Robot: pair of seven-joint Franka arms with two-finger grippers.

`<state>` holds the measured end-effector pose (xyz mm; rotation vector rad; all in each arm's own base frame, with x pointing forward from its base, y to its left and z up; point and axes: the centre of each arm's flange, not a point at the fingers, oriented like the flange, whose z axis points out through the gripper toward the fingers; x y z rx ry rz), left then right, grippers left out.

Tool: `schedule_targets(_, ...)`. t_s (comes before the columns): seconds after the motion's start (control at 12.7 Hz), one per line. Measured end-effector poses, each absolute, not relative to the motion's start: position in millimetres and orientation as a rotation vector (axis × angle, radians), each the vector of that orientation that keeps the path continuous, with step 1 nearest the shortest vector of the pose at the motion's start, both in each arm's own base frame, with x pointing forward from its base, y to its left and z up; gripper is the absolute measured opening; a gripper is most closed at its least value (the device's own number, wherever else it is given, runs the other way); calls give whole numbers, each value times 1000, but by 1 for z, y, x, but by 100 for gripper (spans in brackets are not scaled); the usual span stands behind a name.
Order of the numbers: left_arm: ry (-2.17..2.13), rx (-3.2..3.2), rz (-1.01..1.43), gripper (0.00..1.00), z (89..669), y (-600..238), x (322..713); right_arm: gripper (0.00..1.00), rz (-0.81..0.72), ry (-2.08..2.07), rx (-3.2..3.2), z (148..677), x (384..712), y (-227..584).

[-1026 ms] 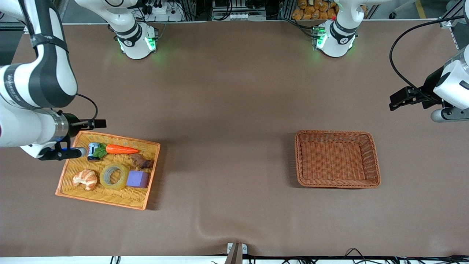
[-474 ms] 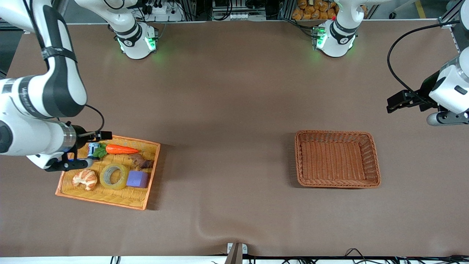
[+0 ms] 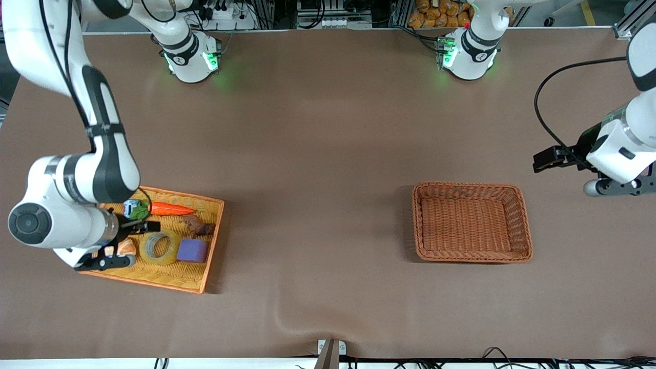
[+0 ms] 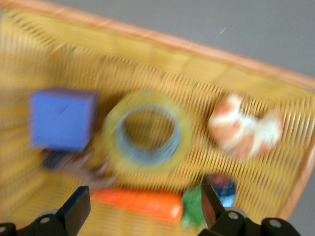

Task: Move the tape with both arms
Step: 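Lower the right gripper and grasp the yellow tape roll by its rim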

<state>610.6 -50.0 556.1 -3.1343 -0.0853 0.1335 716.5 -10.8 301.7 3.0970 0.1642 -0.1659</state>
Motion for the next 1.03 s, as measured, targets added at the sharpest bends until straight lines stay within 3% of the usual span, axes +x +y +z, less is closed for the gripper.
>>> schedule_targets(0.47, -84, -3135, 191, 100, 509, -51, 632, 100, -33, 209, 3109, 245, 731, -21)
schedule_targets(1.03, -79, -3133, 261, 100, 458, -54, 649, 100, -69, 262, 3111, 217, 729, -22)
